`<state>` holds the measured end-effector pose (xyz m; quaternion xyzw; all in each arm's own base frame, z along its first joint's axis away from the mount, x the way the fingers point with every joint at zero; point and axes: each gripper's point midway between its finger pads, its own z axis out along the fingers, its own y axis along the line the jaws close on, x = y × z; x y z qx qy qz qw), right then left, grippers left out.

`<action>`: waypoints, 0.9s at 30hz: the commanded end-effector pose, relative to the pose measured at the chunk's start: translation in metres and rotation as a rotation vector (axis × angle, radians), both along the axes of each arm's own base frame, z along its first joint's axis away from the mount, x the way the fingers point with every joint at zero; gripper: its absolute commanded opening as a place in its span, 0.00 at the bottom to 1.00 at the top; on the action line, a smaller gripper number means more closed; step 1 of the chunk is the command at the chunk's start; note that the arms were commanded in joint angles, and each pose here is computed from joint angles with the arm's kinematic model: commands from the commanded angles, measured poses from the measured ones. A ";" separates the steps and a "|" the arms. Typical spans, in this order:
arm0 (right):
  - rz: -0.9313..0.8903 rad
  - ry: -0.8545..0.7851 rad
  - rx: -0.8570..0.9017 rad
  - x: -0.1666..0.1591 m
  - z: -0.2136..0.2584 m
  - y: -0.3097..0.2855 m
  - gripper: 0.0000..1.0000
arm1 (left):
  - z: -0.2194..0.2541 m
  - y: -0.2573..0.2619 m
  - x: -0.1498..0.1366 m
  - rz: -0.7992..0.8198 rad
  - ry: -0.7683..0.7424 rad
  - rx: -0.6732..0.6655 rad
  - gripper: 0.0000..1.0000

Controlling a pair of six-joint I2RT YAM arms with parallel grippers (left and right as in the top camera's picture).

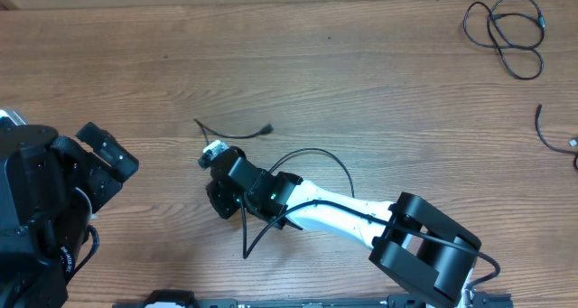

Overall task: Untangle cables
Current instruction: 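Grasp the cable with the right gripper and lift it up-right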

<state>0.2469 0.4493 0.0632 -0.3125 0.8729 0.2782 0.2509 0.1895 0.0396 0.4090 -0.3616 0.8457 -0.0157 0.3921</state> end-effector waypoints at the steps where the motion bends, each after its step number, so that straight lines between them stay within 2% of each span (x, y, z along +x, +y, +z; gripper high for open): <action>1: -0.071 -0.045 0.009 0.026 0.027 -0.021 0.04 | 0.002 0.004 -0.001 0.008 -0.002 0.021 1.00; 7: -0.276 -0.198 -0.087 0.096 0.077 -0.107 0.04 | 0.002 0.004 -0.001 0.008 -0.002 0.021 1.00; 11: -0.447 -0.286 -0.197 0.135 0.116 -0.201 0.04 | 0.002 0.004 -0.001 0.008 -0.002 0.021 0.99; 14: -0.559 -0.335 -0.230 0.146 0.151 -0.264 0.04 | 0.002 0.004 -0.001 0.008 -0.002 0.021 1.00; 20: -0.932 -0.502 -0.176 0.146 0.245 -0.403 0.04 | 0.002 0.004 -0.001 0.008 -0.002 0.021 1.00; 23: -1.051 -0.522 -0.189 0.140 0.258 -0.451 0.04 | 0.002 0.004 -0.001 0.008 -0.002 0.021 1.00; 27: -1.161 -0.465 -0.255 0.136 0.242 -0.498 0.04 | 0.002 0.004 -0.001 0.008 -0.002 0.021 1.00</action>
